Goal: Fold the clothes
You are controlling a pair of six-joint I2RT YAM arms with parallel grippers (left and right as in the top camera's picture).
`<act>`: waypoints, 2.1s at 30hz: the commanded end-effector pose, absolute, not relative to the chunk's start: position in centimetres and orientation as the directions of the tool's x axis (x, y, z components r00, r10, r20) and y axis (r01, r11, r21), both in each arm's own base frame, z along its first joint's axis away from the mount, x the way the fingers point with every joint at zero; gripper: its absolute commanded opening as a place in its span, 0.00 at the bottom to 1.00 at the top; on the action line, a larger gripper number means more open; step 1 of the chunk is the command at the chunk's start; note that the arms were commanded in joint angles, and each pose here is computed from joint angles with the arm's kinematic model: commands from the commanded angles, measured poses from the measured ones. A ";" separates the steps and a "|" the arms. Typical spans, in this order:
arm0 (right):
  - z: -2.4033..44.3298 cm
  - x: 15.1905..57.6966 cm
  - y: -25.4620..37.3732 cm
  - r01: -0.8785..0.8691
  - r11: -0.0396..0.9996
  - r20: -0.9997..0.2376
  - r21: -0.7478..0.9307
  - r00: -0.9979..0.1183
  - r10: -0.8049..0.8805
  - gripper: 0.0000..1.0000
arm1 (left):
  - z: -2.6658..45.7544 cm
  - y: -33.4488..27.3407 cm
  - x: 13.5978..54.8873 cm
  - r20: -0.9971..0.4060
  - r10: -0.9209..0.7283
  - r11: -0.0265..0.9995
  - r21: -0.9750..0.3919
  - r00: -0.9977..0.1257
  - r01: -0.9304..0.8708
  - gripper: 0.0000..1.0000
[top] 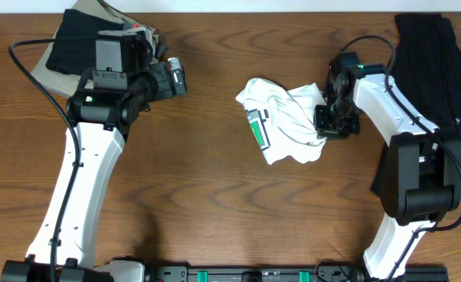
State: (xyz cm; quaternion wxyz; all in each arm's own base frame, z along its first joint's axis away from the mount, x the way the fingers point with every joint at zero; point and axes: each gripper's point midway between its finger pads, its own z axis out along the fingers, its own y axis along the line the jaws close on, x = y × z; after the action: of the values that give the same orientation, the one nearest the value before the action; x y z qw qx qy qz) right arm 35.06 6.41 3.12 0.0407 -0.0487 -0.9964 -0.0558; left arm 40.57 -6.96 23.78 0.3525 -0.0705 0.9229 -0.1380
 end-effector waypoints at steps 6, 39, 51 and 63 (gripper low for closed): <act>8.8 40.3 6.0 -0.029 0.990 -0.115 0.135 -0.993 -0.013 0.36 | 22.1 -6.5 40.6 -0.600 -0.209 0.960 -0.277 -0.772 -0.045 0.98; 6.6 47.6 14.5 -0.534 0.840 -0.370 0.099 -0.803 -0.467 0.01 | 22.0 -6.5 40.6 -0.599 -0.206 0.961 -0.271 -0.774 -0.045 0.98; 5.0 51.1 8.5 -0.419 0.903 -0.398 0.096 -0.848 -0.350 0.17 | 22.0 -6.5 40.6 -0.599 -0.206 0.961 -0.271 -0.774 -0.045 0.98; 11.7 49.1 9.3 -0.333 0.910 -0.360 0.247 -0.903 -0.233 0.71 | 21.8 -6.4 40.5 -0.597 -0.205 0.962 -0.268 -0.776 -0.048 0.98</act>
State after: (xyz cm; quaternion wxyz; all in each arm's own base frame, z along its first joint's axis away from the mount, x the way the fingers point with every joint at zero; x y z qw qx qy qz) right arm 48.35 8.04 5.86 -0.1174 0.1601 -0.9737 -0.1120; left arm 40.50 -6.88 22.51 0.3340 -0.0662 0.9313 -0.1296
